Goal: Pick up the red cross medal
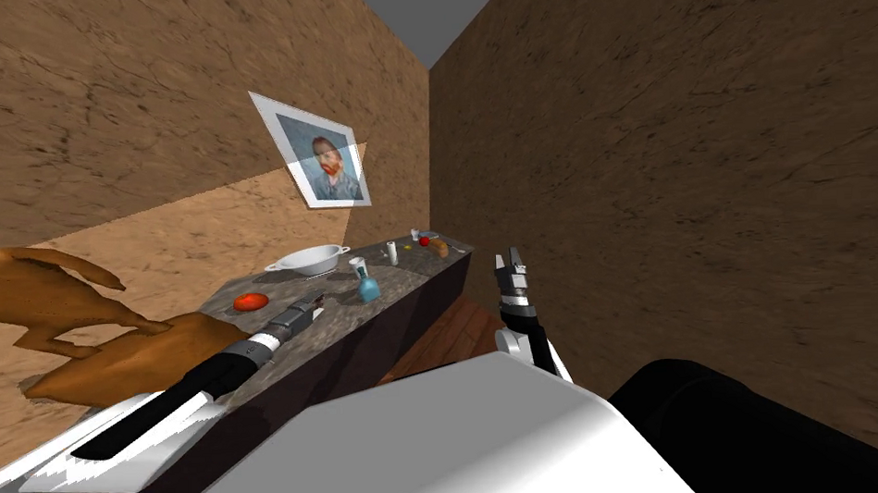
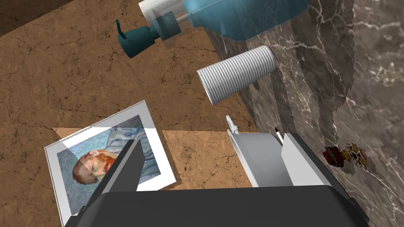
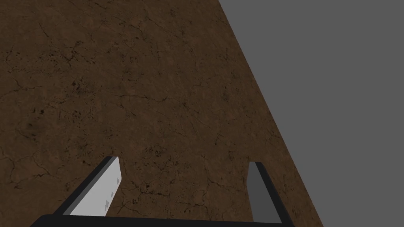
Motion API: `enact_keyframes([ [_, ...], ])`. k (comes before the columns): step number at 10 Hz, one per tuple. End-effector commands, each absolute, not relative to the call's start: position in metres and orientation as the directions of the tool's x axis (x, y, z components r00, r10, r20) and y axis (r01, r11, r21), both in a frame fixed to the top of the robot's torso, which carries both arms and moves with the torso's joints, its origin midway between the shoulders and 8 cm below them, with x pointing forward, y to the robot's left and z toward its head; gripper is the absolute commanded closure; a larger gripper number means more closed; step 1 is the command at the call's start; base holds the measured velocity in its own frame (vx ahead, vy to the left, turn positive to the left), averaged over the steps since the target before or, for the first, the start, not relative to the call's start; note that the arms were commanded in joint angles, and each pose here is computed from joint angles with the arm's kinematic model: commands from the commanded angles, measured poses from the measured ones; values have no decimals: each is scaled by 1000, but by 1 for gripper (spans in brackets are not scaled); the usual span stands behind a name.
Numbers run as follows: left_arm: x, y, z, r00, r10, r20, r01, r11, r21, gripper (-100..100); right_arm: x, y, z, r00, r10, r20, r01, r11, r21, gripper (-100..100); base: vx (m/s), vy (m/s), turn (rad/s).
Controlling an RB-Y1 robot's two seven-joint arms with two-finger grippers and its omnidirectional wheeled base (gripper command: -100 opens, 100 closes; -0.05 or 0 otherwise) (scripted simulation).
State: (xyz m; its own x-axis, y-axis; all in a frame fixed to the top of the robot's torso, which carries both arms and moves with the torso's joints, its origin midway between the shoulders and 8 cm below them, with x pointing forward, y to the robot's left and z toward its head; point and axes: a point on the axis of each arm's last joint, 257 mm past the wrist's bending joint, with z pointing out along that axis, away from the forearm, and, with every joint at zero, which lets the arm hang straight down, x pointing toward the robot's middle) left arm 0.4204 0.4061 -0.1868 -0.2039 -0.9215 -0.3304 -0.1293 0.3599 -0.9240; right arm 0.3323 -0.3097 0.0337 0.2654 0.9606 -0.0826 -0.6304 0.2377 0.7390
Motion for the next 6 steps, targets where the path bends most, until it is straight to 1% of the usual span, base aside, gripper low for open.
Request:
enact_keyframes([
  [1, 415, 425, -205, -203, -915, -348, -211, 388, -897, -100, 332, -310, 34, 265, 961, -83, -630, 238, 739, 0, 8, 2, -235],
  [2, 415, 428, -207, -202, -913, -354, -225, 395, -891, -100, 332, -310, 34, 265, 961, -82, -631, 238, 739, 0, 6, 9, -95],
  [3, 408, 448, -226, -193, -913, -361, -305, 405, -862, -100, 332, -310, 34, 265, 961, -83, -630, 238, 739, 0, 12, 2, -189],
  [4, 409, 450, -224, -200, -906, -373, -304, 419, -855, -100, 332, -310, 34, 265, 961, -83, -630, 238, 739, 0, 10, 7, -90],
  [5, 401, 470, -240, -197, -900, -389, -376, 436, -818, -100, 332, -310, 34, 265, 961, -83, -630, 238, 739, 0, 20, 5, -170],
  [6, 401, 472, -240, -199, -898, -393, -381, 441, -813, -100, 332, -310, 34, 265, 961, -83, -630, 238, 739, 0, 16, 8, -109],
])
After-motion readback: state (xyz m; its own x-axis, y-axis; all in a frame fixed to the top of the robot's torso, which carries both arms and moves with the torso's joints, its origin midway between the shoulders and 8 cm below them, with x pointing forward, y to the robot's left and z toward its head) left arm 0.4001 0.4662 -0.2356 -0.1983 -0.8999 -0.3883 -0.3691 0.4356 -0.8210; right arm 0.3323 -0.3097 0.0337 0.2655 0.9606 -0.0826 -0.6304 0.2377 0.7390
